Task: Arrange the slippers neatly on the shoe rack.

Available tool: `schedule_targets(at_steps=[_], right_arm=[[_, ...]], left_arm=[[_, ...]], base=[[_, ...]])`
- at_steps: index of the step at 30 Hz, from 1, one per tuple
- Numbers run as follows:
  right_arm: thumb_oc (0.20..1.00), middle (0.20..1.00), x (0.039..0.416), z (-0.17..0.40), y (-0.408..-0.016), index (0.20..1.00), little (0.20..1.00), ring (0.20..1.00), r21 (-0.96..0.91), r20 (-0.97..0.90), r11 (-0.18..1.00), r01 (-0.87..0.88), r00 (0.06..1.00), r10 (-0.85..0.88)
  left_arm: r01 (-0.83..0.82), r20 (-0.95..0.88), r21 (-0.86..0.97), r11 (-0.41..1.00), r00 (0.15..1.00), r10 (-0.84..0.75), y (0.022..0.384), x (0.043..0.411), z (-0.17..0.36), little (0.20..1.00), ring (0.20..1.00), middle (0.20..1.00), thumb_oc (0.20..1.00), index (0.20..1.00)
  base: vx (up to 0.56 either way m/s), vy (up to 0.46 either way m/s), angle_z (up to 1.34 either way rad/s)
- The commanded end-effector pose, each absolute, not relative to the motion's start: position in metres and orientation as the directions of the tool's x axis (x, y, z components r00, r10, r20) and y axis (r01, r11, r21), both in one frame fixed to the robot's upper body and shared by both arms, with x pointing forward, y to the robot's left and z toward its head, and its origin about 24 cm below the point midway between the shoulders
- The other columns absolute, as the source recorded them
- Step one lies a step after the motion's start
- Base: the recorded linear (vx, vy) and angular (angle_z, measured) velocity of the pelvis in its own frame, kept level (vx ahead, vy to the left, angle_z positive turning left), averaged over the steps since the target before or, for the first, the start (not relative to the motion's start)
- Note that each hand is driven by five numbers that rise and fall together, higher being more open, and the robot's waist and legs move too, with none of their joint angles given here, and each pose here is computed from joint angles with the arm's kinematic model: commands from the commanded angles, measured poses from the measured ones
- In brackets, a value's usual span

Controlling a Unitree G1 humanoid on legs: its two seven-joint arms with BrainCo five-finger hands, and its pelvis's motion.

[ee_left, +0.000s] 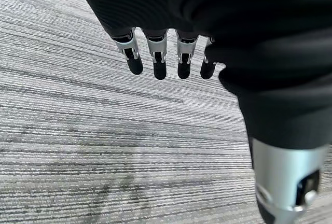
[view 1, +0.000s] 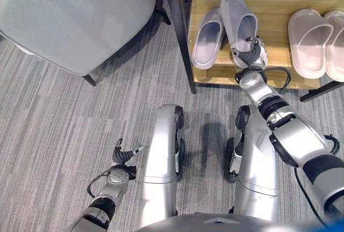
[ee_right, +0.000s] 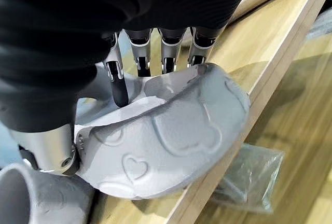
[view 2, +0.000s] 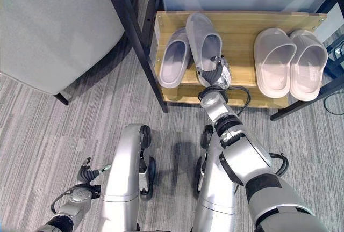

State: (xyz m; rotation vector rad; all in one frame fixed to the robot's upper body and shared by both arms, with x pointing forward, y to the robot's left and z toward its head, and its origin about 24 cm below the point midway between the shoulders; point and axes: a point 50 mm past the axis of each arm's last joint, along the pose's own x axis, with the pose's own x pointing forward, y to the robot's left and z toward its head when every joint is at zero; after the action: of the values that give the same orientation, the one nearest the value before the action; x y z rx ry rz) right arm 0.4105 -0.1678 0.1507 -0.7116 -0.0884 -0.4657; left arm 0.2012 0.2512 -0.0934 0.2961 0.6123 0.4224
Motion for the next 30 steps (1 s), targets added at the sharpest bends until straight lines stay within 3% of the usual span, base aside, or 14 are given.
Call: schedule_targets(at_steps=[1,7,8,9,24,28,30], right_arm=[[0.200,0.200,0.415,0.198,-0.149,0.200,0.200,0.200,-0.574,0.428,0.626,0.528,0.845,-0.321],[0.200,0.200,0.412,0.188,-0.144,0.200,0.200,0.200,-0.539,0.402,0.667,0.514,0.853,-0.332],[0.200,0.200,0.410,0.183,-0.136,0.200,0.200,0.200,-0.508,0.379,0.716,0.479,0.871,-0.313],[1.000,1.000,0.409,0.179,-0.130,1.000,1.000,1.000,-0.495,0.367,0.737,0.459,0.880,-0.302],[1.000,1.000,0.395,0.170,-0.149,1.000,1.000,1.000,-0.417,0.438,0.677,0.607,0.787,-0.435],[1.000,1.000,0.391,0.172,-0.149,1.000,1.000,1.000,-0.370,0.450,0.693,0.619,0.772,-0.450],[1.000,1.000,0.388,0.172,-0.147,1.000,1.000,1.000,-0.258,0.425,0.746,0.614,0.765,-0.483]], left_arm=[[-0.317,-0.436,0.425,0.848,0.749,0.499,0.258,0.202,-0.087,1.000,1.000,1.000,1.000,1.000],[-0.300,-0.449,0.461,0.835,0.732,0.512,0.258,0.199,-0.092,1.000,1.000,1.000,1.000,1.000],[-0.311,-0.452,0.454,0.835,0.727,0.517,0.258,0.201,-0.091,1.000,1.000,1.000,1.000,1.000],[-0.314,-0.450,0.446,0.838,0.731,0.513,0.256,0.205,-0.090,1.000,1.000,1.000,1.000,1.000],[-0.284,-0.438,0.491,0.823,0.737,0.515,0.251,0.198,-0.094,1.000,1.000,1.000,1.000,1.000],[-0.275,-0.438,0.507,0.817,0.734,0.519,0.251,0.197,-0.095,1.000,1.000,1.000,1.000,1.000],[-0.264,-0.441,0.517,0.814,0.734,0.517,0.250,0.196,-0.096,1.000,1.000,1.000,1.000,1.000]], base=[[0.00,0.000,0.00],[0.00,0.003,-0.03],[0.02,0.001,-0.06],[0.03,0.014,-0.01],[0.00,0.000,0.00],[0.00,0.000,0.00],[0.00,0.000,0.00]])
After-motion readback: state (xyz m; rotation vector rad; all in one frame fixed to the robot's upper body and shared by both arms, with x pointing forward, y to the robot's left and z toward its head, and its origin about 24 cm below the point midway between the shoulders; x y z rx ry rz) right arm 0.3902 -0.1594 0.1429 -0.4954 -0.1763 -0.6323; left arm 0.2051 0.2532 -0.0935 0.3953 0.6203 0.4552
